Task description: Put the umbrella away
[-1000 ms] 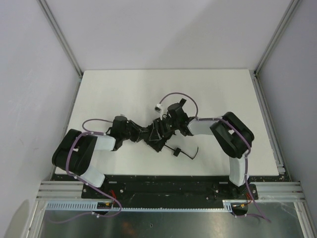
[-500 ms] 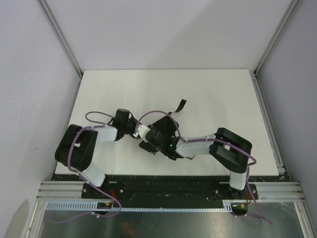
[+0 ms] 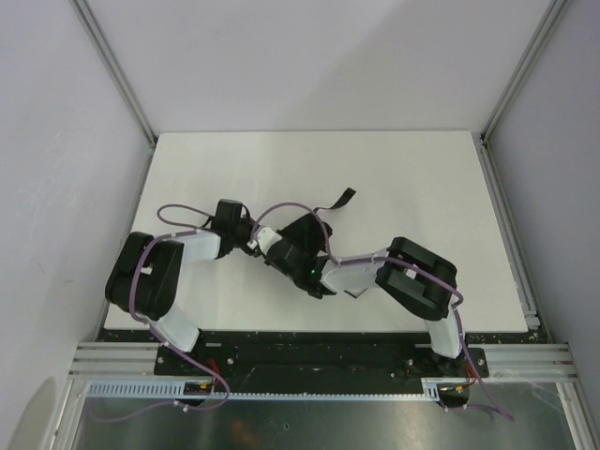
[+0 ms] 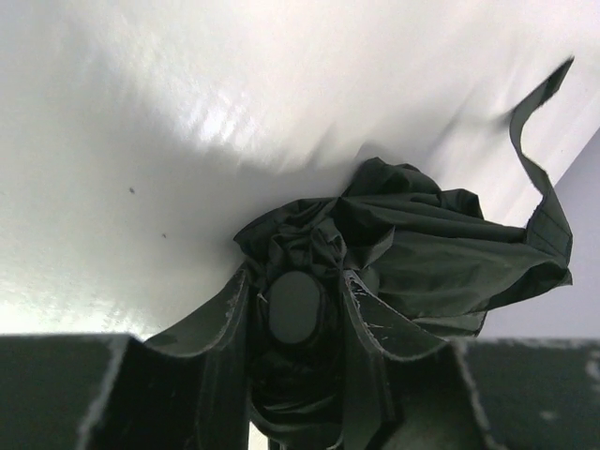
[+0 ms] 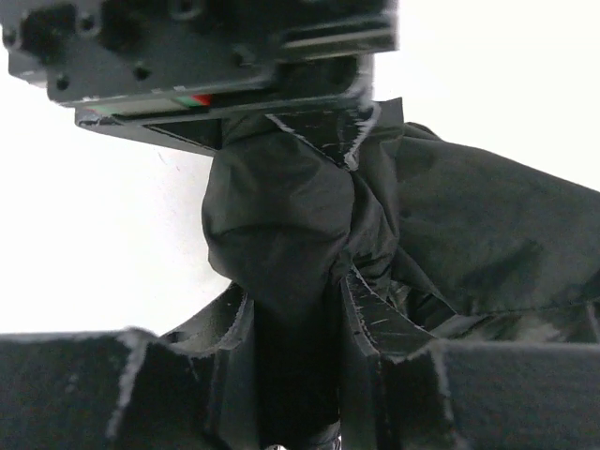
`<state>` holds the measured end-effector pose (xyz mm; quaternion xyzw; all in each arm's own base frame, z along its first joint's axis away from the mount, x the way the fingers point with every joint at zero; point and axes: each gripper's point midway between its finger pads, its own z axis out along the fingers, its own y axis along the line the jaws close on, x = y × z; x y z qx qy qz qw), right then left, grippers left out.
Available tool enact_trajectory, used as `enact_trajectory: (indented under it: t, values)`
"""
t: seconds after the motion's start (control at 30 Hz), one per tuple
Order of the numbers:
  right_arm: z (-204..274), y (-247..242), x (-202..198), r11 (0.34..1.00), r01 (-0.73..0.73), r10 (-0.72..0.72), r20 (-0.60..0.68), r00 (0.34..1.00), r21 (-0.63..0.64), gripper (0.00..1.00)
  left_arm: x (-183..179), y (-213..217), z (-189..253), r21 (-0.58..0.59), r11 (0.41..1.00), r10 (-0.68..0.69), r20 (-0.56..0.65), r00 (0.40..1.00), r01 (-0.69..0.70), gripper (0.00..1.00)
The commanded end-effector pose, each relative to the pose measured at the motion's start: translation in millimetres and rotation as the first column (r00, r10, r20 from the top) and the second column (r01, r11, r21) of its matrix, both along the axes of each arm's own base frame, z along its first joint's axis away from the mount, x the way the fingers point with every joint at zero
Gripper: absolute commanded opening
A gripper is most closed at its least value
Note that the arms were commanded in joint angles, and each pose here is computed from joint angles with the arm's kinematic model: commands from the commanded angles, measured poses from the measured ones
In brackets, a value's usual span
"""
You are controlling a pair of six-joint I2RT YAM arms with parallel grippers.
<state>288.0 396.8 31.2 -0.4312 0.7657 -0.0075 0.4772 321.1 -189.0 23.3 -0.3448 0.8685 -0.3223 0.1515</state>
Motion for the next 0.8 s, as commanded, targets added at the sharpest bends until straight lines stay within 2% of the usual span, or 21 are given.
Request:
enact_trajectory:
  t: [0.0, 0.03, 0.07, 0.13, 0.2, 0.33, 0.4, 0.5, 0.77]
  values:
    - [-95.1, -18.9, -59.3, 0.988, 0.033, 0.062, -0.588, 0.806, 0.150, 0.00, -36.1, 22.5, -29.7, 0.123, 0.986, -0.103, -0.119, 0.988, 0.117, 0.01]
    - [-96.0, -14.9, -68.5, 0.979, 0.043, 0.097, -0.647, 0.756, 0.198, 0.00, -31.7, 24.5, -26.5, 0.114, 0.987, -0.105, -0.107, 0.989, 0.117, 0.06]
    - [-96.7, -11.2, -78.7, 0.970, 0.056, 0.132, -0.701, 0.701, 0.238, 0.00, -27.0, 25.8, -22.6, 0.103, 0.987, -0.111, -0.093, 0.990, 0.120, 0.17]
    - [-98.1, -8.2, -89.0, 0.952, 0.094, 0.175, -0.773, 0.610, 0.290, 0.00, -17.6, 30.4, -13.1, 0.092, 0.989, -0.115, -0.053, 0.992, 0.120, 0.46]
    - [-100.7, -7.0, -93.1, 0.935, 0.145, 0.203, -0.823, 0.530, 0.323, 0.00, -11.8, 38.6, -4.4, 0.099, 0.990, -0.099, -0.017, 0.995, 0.101, 0.68]
    - [-106.9, -10.3, -92.8, 0.906, 0.241, 0.228, -0.882, 0.412, 0.347, 0.00, -8.8, 51.5, 9.1, 0.120, 0.989, -0.087, 0.045, 0.995, 0.081, 0.94]
    - [-111.1, -13.8, -91.6, 0.893, 0.288, 0.235, -0.904, 0.356, 0.346, 0.00, -11.6, 53.2, 11.9, 0.119, 0.990, -0.085, 0.056, 0.995, 0.078, 0.98]
    - [-115.7, -19.3, -88.9, 0.877, 0.345, 0.238, -0.926, 0.294, 0.335, 0.00, -16.4, 50.8, 14.1, 0.096, 0.992, -0.087, 0.057, 0.995, 0.081, 0.99]
    - [-100.9, -5.7, -82.8, 0.813, 0.416, 0.347, -0.912, 0.217, 0.408, 0.00, -29.4, 43.7, -13.0, 0.084, 0.995, -0.058, -0.018, 0.998, 0.059, 0.97]
